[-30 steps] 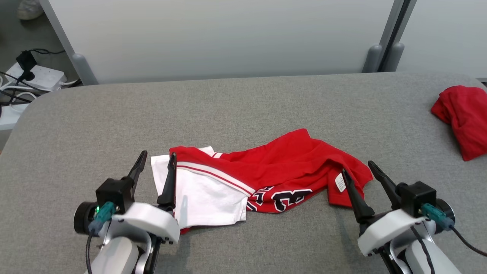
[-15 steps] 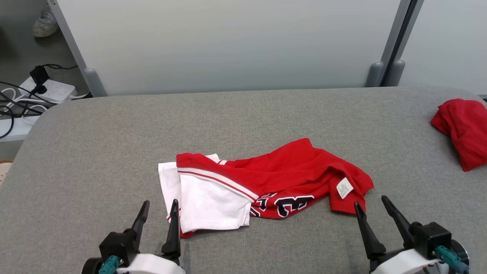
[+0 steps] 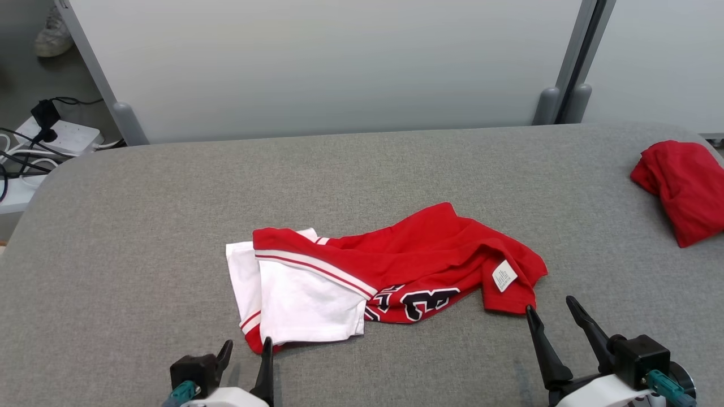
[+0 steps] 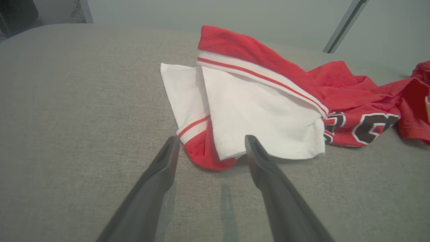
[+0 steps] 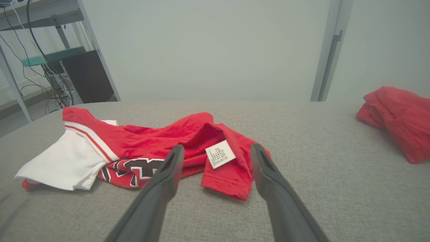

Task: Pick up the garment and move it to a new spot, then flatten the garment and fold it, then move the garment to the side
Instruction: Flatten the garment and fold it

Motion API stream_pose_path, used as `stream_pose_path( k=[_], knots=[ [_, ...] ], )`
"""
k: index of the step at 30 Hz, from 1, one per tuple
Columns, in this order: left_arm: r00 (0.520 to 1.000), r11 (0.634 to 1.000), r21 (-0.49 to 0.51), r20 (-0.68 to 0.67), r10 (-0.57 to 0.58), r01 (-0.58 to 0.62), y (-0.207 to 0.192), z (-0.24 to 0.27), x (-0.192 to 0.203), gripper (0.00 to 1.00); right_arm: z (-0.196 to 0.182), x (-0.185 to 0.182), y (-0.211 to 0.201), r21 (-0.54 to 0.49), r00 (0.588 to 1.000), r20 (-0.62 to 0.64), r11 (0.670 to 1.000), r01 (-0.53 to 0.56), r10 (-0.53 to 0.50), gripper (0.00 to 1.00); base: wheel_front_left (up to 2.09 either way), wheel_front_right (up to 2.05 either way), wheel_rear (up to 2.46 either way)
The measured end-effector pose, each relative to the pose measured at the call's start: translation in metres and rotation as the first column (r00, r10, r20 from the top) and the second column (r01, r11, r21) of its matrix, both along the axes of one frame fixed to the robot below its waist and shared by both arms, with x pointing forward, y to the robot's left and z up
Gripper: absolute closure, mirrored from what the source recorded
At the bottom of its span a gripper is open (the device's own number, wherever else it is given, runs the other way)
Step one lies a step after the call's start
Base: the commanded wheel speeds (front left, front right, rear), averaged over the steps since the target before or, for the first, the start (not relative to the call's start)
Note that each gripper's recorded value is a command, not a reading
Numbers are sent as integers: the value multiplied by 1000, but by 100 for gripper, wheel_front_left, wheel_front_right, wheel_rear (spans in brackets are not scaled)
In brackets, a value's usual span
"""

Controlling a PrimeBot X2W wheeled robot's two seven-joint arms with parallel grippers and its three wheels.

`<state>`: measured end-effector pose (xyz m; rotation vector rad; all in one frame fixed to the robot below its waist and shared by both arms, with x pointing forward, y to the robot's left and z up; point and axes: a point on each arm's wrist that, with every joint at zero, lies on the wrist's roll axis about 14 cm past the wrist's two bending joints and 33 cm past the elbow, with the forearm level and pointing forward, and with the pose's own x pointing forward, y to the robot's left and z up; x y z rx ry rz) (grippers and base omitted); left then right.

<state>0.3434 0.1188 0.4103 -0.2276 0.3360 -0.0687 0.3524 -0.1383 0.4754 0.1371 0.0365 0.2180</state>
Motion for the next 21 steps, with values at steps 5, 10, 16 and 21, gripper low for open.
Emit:
stream_pose_path(
  k=[5,10,16,21],
  knots=[
    [999,999,-13,-29,-36,36,-14,-6,8,0,-4,1,-3,-5,1000,-11,1000,5,-5,0,0,0,0],
    [994,998,9,-95,-58,60,-17,-24,10,0,-6,2,-5,-9,1000,-17,1000,6,-6,0,0,0,0],
    [993,997,8,-96,-71,72,-23,-28,15,0,-7,3,-7,-10,1000,-22,1000,9,-9,0,0,0,0],
    [991,996,9,-100,-85,87,-24,-30,18,21,-8,3,-8,-12,1000,-25,1000,10,-10,0,0,0,0]
  ],
)
